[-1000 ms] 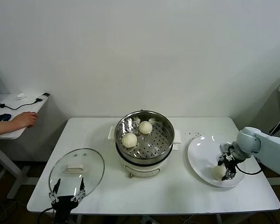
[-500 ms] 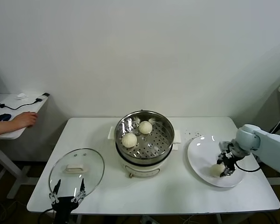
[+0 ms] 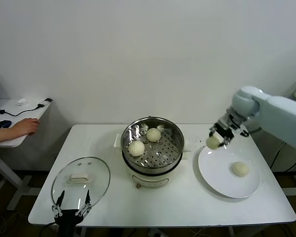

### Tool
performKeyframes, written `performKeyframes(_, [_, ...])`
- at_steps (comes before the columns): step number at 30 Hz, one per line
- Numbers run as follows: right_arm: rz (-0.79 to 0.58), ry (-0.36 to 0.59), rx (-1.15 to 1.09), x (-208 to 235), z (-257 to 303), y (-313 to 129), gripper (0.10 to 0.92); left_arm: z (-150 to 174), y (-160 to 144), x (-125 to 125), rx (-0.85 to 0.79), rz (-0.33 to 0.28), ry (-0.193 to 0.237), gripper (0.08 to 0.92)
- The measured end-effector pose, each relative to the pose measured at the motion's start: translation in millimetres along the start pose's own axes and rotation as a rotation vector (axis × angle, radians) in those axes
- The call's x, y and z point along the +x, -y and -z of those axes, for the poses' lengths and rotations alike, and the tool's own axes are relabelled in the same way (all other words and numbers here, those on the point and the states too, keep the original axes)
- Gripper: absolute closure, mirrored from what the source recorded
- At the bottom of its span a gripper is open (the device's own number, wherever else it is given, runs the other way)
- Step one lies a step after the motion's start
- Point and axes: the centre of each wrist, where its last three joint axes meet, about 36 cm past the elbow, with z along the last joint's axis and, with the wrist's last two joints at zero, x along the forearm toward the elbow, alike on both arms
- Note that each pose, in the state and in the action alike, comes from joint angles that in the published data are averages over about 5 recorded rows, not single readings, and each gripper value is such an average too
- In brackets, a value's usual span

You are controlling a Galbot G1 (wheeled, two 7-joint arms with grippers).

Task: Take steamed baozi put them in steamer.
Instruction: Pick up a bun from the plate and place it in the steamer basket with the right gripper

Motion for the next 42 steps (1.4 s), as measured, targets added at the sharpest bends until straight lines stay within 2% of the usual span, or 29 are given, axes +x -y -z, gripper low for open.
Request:
performKeyframes(7, [-0.033, -0.068, 0.362, 45, 58, 79, 0.442, 5, 3, 1, -0.005, -0.012, 0.012, 0.177])
performKeyframes(16, [-0.014, -0.074, 0.712, 25, 151, 139, 0.437, 4, 2, 6, -0.017, -0.008, 0.003, 0.177])
performKeyframes(28, [0.035, 0.037, 0.914, -42, 222, 144, 0.437, -4, -3, 6, -0.033, -0.006, -0.017, 0.177])
performKeyframes(42, [0.069, 0.111, 0.956, -76, 245, 134, 0.417, -7, -5, 4, -0.045, -0.014, -0.026, 0.177])
